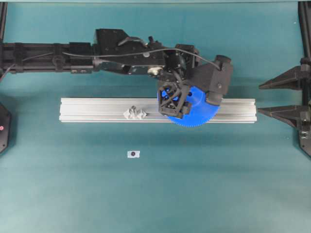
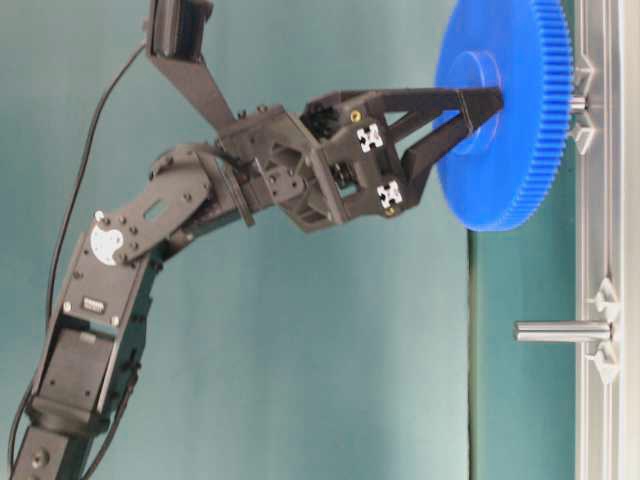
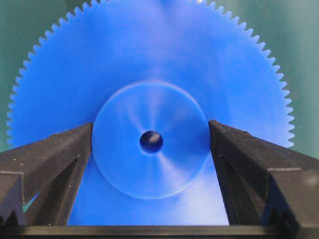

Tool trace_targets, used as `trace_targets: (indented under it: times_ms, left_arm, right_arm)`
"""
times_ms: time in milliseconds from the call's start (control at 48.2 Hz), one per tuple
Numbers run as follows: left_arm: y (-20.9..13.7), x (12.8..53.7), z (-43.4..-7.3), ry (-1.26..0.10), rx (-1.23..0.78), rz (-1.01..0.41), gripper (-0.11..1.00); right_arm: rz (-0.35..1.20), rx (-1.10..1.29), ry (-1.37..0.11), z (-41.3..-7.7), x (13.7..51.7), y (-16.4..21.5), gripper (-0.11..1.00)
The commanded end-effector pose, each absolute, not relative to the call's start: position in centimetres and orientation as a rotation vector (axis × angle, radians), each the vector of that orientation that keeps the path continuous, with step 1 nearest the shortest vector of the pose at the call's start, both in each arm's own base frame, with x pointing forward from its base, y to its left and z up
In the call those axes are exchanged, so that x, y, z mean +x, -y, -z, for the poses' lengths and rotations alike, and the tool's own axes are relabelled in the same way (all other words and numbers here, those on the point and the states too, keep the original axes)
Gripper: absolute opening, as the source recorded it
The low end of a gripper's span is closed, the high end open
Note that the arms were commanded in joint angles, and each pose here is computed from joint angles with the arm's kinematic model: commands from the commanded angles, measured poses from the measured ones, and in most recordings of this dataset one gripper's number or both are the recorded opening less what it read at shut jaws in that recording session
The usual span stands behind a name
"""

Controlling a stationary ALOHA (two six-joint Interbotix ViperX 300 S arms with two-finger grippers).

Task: Insert the large gear onto the shaft.
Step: 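Align the gear's center hole above the right shaft with the left gripper, then lower the gear down onto the right shaft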

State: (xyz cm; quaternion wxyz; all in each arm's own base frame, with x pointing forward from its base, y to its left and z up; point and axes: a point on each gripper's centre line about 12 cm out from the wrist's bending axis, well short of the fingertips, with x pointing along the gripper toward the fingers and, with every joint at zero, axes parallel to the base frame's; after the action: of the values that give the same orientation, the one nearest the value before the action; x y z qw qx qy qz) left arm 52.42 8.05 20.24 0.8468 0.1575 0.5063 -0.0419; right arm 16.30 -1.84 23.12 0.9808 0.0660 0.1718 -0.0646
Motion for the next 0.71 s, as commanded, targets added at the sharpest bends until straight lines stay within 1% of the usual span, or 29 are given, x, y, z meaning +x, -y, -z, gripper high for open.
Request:
trace_targets:
  times_ms: [0, 125, 353, 685]
  left_arm:
    - [-8.6, 52.9, -21.28, -1.048, 0.339, 0.073, 0.91]
    - [-8.67, 52.76, -20.9, -1.068, 0.334, 0.076, 0.91]
    - [-8.59, 52.76, -21.23, -1.063, 0.339, 0.078, 0.92]
    - [-8.66, 52.62, -21.66, -1.102, 0.329, 0.084, 0.94]
  right_arm:
    - [0.133, 0.141, -0.331, -23.51, 16.48, 1.89, 0.76]
    - [0.133, 0.141, -0.33, -23.52, 16.51, 1.89, 0.76]
    - [0.132, 0.14, -0.33, -23.44, 16.48, 1.89, 0.76]
    - [0.133, 0.141, -0.333, -23.39, 16.49, 1.89, 0.76]
